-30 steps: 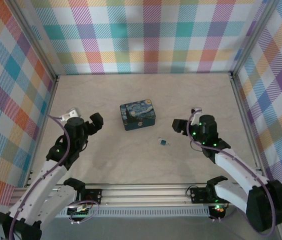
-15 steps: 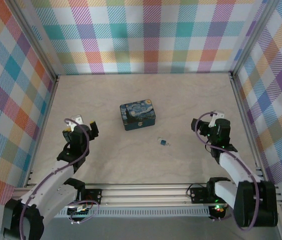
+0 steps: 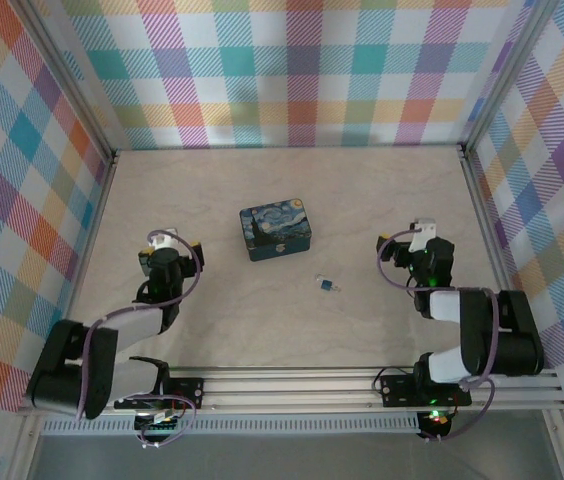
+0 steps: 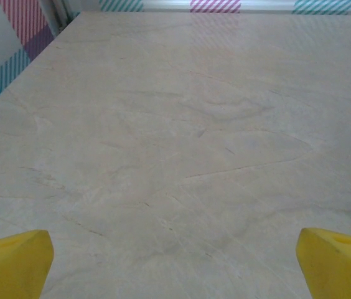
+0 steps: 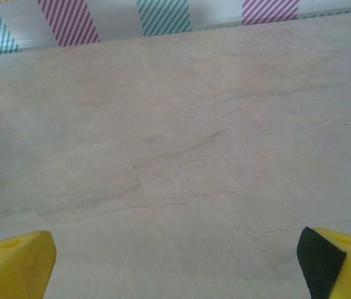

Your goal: Unlock the padlock with the key

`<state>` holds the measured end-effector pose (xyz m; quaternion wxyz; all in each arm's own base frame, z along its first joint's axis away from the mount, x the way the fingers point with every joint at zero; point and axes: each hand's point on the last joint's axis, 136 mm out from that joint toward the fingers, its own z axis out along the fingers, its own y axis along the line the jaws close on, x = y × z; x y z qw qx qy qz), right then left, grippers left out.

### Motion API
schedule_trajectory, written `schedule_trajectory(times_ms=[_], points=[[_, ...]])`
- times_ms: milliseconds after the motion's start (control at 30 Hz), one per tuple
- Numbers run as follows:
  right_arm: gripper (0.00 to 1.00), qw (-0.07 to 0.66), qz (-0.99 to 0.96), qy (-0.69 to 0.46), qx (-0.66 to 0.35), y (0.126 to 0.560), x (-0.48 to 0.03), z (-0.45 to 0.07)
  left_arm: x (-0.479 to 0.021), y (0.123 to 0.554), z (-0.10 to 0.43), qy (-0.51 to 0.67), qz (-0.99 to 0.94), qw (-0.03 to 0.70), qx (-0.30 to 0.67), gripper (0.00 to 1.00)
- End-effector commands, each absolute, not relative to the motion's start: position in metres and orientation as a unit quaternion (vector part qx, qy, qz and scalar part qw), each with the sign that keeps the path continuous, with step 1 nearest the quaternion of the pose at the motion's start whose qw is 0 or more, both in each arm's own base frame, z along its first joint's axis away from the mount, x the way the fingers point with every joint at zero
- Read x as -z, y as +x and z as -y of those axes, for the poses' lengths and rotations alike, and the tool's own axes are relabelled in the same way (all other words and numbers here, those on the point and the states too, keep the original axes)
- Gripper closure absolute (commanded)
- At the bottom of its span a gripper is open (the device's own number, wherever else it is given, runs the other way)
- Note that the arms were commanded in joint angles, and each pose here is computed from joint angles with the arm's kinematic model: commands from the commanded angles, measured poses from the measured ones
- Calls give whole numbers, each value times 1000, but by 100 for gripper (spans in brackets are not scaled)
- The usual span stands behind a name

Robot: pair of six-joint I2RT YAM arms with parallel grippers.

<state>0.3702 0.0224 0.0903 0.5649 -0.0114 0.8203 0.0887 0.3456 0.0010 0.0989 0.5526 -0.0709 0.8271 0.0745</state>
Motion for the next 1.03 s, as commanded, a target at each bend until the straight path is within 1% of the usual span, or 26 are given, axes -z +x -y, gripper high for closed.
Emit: schedule_trajectory(times_ms=[0, 167, 267, 300, 367, 1000], points=[[0, 598, -795, -36, -98, 382, -101, -27, -121, 362, 3, -55, -794, 604, -47, 0], [0, 558, -823, -26, -101, 396, -93, -24, -103, 375, -1, -72, -799, 596, -19, 0], [0, 558, -824, -26, -97, 396, -93, -24, -86, 385, 1, -66, -812, 580, -18, 0], [0, 560, -823, -25, -98, 396, -93, -24, -89, 391, 2, -65, -810, 582, -18, 0], [0, 560, -822, -26, -97, 396, -93, -24, -82, 396, 1, -64, -830, 554, -23, 0], [0, 559, -824, -27, -90, 396, -93, -25, -81, 397, 2, -62, -832, 550, -22, 0]])
